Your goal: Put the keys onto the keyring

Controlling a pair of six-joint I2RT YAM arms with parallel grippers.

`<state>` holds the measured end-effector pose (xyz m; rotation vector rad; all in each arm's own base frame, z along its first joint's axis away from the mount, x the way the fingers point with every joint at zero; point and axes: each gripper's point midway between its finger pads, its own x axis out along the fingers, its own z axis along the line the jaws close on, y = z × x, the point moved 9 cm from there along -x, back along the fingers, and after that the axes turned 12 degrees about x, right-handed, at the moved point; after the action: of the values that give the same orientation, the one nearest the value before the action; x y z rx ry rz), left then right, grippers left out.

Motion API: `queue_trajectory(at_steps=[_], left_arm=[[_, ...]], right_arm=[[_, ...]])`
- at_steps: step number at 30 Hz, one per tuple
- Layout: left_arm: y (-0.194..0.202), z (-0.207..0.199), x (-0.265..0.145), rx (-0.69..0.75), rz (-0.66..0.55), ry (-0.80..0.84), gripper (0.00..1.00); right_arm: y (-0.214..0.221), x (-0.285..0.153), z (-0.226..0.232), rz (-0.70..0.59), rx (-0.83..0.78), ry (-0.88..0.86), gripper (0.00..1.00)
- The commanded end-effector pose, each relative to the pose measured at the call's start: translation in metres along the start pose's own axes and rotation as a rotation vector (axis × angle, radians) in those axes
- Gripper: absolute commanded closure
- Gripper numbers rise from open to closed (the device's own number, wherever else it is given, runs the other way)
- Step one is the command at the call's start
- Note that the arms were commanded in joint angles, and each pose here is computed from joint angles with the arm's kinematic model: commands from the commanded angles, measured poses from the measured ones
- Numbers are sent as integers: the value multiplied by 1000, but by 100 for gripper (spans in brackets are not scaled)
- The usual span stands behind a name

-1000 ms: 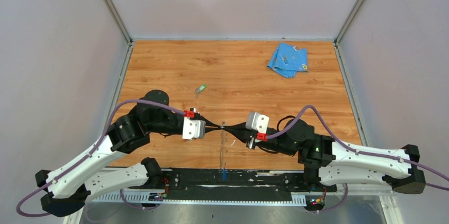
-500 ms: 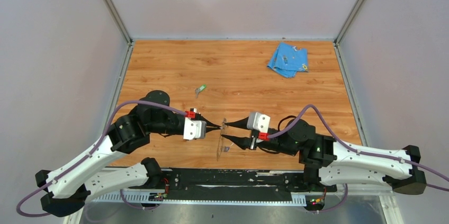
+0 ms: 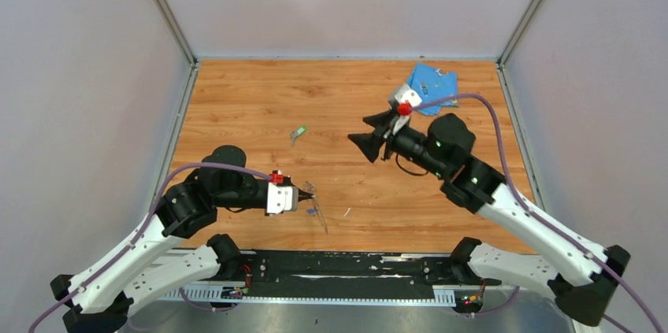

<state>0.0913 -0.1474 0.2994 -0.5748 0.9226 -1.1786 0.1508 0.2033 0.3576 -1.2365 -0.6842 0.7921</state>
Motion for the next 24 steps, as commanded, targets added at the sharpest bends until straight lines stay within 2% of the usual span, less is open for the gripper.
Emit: queue_trajectory(at_steps=[1,7,12,15,19,24], left_arm=[[6,-4,-7,21,29,-4,100],[6,-13,-12,22,9,20,100],[6,-17,-13,30,-9,35,100],[4,-15,-10,-24,-7,44,100],[-1,-14,-7,-37,-34,75,100],[-2,-15,-9,-40,-46,66,100]], right_arm=[[28,40,-42,179,119,-47,42],[80,129,-97,277,-132,-237,35],[126,201,-127,342,-114,-383,34],[144,235,-138,328,-92,-430,34],[169,265,-152,350,-77,-448,37],[202,282,-164,421,-57,-475,40]])
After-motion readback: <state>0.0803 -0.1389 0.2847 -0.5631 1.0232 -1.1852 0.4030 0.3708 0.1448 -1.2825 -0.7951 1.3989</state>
